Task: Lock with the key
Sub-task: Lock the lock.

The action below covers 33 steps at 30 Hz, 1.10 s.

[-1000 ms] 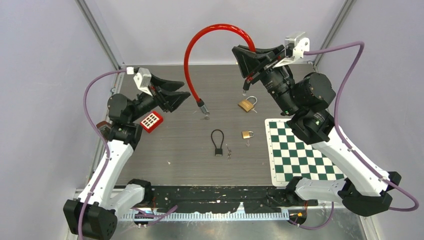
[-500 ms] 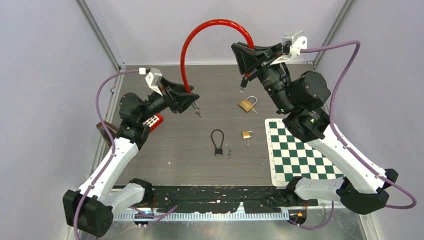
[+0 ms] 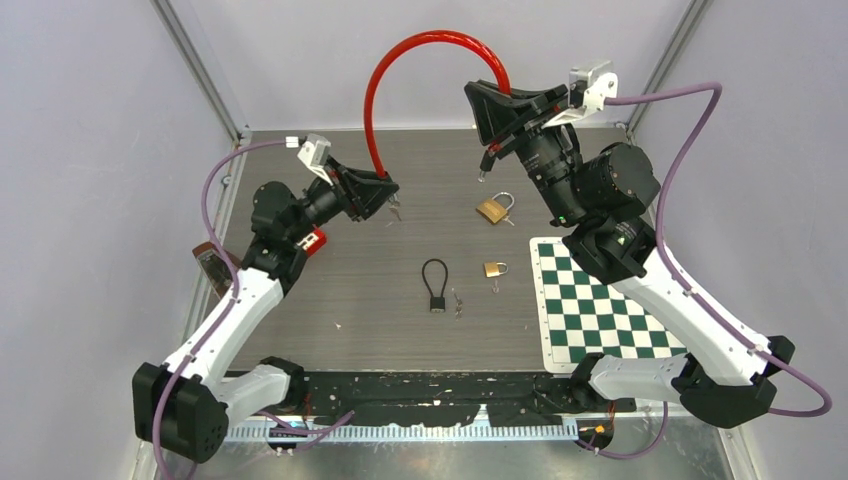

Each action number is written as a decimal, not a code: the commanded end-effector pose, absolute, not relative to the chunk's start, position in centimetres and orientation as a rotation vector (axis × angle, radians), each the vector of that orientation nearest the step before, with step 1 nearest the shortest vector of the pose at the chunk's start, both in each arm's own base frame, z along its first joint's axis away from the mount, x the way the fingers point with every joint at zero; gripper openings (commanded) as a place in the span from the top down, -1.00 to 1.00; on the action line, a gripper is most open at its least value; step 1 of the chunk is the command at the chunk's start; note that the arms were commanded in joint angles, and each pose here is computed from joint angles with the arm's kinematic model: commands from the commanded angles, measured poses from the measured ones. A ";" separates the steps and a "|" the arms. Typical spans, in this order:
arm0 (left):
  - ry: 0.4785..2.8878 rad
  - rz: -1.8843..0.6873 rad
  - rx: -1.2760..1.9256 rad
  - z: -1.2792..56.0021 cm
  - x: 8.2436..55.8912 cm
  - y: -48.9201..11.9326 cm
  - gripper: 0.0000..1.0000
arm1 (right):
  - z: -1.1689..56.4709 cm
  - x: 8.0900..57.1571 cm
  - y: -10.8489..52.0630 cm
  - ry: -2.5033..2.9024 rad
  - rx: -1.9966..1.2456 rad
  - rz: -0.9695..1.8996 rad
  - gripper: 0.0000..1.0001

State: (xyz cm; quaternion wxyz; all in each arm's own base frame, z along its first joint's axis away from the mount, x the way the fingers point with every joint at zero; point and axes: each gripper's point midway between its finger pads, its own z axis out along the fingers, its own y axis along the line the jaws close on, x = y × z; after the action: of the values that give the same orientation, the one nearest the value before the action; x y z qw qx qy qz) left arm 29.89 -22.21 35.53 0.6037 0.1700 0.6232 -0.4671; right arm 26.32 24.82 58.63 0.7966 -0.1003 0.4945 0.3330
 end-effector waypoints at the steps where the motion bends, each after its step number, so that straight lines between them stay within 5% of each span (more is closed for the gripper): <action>1: 1.367 -1.107 0.407 37.9 30.1 -22.8 0.20 | 62.6 25.0 22.9 0.928 -0.118 0.774 0.89; 15: 1.331 -1.145 0.408 38.6 30.6 -23.6 0.11 | 62.2 25.2 23.3 0.938 -0.111 0.794 0.89; 17: 1.331 -1.153 0.416 38.6 30.6 -23.8 0.27 | 62.2 25.2 23.3 0.939 -0.109 0.797 0.89; 21: 1.325 -1.171 0.425 38.9 30.2 -23.9 1.00 | 62.1 25.3 23.4 0.944 -0.107 0.797 0.89; 33: 1.030 -1.547 0.599 49.9 21.8 -24.5 1.00 | 59.4 25.7 23.7 1.008 -0.004 0.911 0.90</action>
State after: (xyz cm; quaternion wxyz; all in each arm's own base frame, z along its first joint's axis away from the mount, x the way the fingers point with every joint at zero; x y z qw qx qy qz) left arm 27.52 -24.89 41.83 0.5559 0.1878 0.5574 -0.5874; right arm 27.55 25.76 55.78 0.7745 -0.0634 0.5174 0.3583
